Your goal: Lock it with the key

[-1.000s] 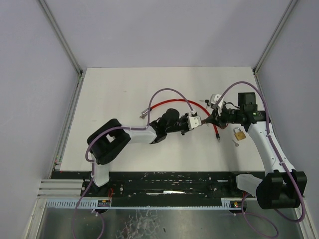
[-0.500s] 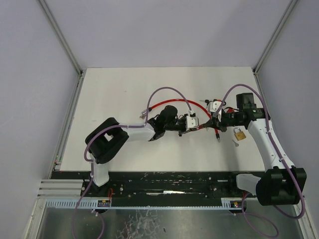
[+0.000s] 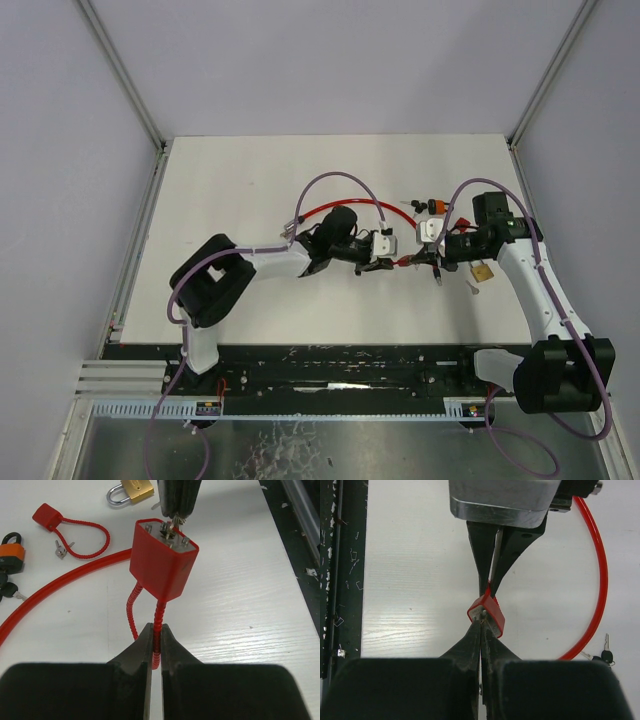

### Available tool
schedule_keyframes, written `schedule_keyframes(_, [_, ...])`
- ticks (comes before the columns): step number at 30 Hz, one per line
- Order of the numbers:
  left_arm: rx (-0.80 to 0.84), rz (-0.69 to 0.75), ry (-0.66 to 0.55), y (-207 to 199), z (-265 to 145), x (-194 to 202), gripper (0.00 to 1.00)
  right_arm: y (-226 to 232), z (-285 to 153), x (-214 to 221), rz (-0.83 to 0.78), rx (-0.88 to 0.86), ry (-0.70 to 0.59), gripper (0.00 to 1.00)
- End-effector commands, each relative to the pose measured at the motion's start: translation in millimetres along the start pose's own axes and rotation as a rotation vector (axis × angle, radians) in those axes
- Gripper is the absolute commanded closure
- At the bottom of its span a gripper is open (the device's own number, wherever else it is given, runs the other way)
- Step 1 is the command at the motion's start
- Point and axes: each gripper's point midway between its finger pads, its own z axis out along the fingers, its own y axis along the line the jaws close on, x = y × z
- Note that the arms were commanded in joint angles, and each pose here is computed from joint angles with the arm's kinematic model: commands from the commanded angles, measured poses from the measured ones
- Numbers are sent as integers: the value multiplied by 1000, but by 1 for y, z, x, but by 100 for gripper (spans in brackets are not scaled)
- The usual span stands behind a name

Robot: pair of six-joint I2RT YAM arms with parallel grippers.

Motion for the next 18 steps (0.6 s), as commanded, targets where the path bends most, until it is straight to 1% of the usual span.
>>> schedule_keyframes(1, [36, 28, -17, 6, -8, -16, 100, 1, -11, -11, -71, 10, 16, 100])
schedule_keyframes(10, [84, 2, 8, 2, -5, -10, 100, -3, -11, -8, -52, 35, 12, 100])
schedule_keyframes(18, [92, 3, 1, 1, -4, -11, 100, 5, -5, -7, -69, -8, -21, 100])
